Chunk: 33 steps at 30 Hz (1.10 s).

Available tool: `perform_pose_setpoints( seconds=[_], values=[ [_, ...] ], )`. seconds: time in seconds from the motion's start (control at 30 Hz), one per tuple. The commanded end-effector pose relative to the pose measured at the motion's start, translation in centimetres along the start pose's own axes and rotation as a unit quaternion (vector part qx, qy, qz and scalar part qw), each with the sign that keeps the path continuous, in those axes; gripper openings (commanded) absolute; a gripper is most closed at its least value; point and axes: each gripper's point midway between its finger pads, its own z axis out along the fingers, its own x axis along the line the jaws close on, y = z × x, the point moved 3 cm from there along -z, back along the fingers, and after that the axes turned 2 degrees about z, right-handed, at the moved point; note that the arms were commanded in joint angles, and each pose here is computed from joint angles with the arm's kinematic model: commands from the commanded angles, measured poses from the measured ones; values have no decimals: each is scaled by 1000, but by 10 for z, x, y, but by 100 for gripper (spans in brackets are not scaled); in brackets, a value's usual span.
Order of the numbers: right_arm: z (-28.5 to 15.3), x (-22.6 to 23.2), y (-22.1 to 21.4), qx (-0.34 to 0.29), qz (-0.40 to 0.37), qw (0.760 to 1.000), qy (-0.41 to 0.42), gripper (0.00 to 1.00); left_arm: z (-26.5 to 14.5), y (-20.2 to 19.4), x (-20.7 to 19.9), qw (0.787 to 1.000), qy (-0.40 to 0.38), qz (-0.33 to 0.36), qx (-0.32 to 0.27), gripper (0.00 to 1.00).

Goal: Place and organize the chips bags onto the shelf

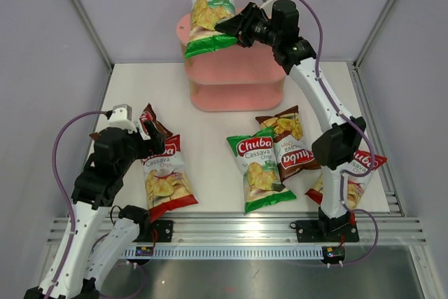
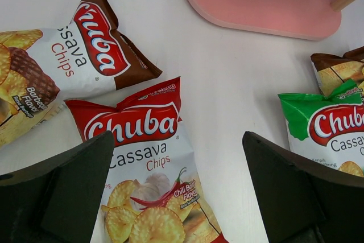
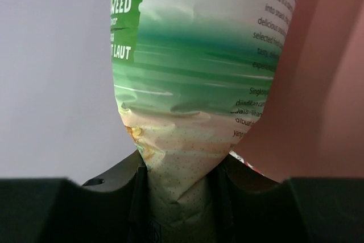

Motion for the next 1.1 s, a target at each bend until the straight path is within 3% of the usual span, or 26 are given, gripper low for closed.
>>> perform_pose_setpoints(
  seconds=[0.0,0.17,0.37,0.57,0.6,0.8,1.07],
  values=[
    [1,29,8,12,11,999,38,25,3,3,-2,1000,-9,8,-11,99],
    [8,18,15,-10,27,999,16,30,3,4,-3,1000,-12,10,-11,99],
    [14,15,12,9,27,999,16,34,2,4,-3,1000,-13,10,-11,99],
    [8,14,16,10,9,1000,16,47,2,4,-3,1000,-14,11,-12,99],
    [8,14,17,10,7,1000,15,58,2,4,-3,1000,-13,10,-11,99],
    [-5,10,28,9,-24,1000,8,76,3,2,-3,1000,-14,10,-8,99],
    [-20,5,40,-11,-62,998,-17,79,3,2,-3,1000,-12,10,-8,99]
  ],
)
